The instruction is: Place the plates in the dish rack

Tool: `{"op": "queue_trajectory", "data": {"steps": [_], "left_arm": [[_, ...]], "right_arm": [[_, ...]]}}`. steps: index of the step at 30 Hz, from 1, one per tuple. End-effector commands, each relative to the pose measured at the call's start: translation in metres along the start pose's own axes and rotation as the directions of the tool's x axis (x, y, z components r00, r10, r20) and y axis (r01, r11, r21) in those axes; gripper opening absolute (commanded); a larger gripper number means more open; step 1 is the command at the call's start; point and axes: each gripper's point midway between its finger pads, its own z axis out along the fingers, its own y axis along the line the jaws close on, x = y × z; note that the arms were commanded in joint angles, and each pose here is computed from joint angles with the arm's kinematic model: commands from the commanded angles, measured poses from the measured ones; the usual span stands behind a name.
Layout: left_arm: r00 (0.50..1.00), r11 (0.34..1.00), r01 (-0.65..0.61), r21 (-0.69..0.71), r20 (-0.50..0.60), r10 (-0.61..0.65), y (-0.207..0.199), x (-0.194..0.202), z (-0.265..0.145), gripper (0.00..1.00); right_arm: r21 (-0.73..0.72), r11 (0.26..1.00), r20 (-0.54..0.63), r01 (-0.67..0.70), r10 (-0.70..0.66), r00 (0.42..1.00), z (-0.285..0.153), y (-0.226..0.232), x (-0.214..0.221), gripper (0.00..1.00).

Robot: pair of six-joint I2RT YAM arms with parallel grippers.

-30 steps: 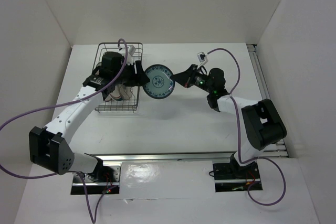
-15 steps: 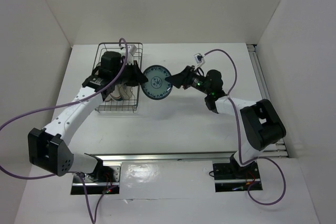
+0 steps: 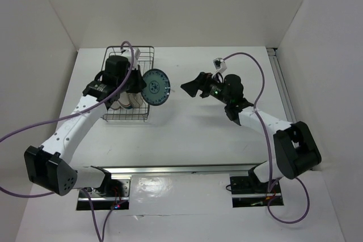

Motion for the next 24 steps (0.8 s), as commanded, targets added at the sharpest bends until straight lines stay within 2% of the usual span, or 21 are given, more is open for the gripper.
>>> {"op": "queue_trajectory", "data": {"steps": [1, 8, 13, 18, 24], "left_arm": [[0.991, 0.981, -0.021, -0.193, 0.129, 0.047, 0.025, -0.046, -0.038, 0.0], [0.981, 0.922, -0.001, -0.387, 0.179, 0.076, 0.059, -0.058, -0.071, 0.0], [0.965, 0.849, -0.015, -0.528, 0.214, 0.15, 0.087, -0.065, -0.09, 0.0], [0.958, 0.829, -0.058, -0.556, 0.204, 0.203, 0.092, -0.075, -0.084, 0.0], [0.963, 0.836, -0.069, -0.544, 0.182, 0.197, 0.093, -0.075, -0.066, 0.0]], "right_arm": [[0.149, 0.986, -0.017, 0.08, -0.079, 0.997, -0.013, -0.014, -0.008, 1.0], [0.21, 0.968, -0.052, 0.135, -0.127, 0.991, -0.032, -0.013, -0.013, 1.0], [0.21, 0.965, -0.059, 0.156, -0.146, 0.987, -0.036, -0.011, -0.014, 1.0], [0.201, 0.964, -0.067, 0.173, -0.163, 0.984, -0.043, -0.007, -0.013, 1.0], [0.201, 0.964, -0.068, 0.173, -0.162, 0.984, -0.047, -0.007, -0.01, 1.0]]}}
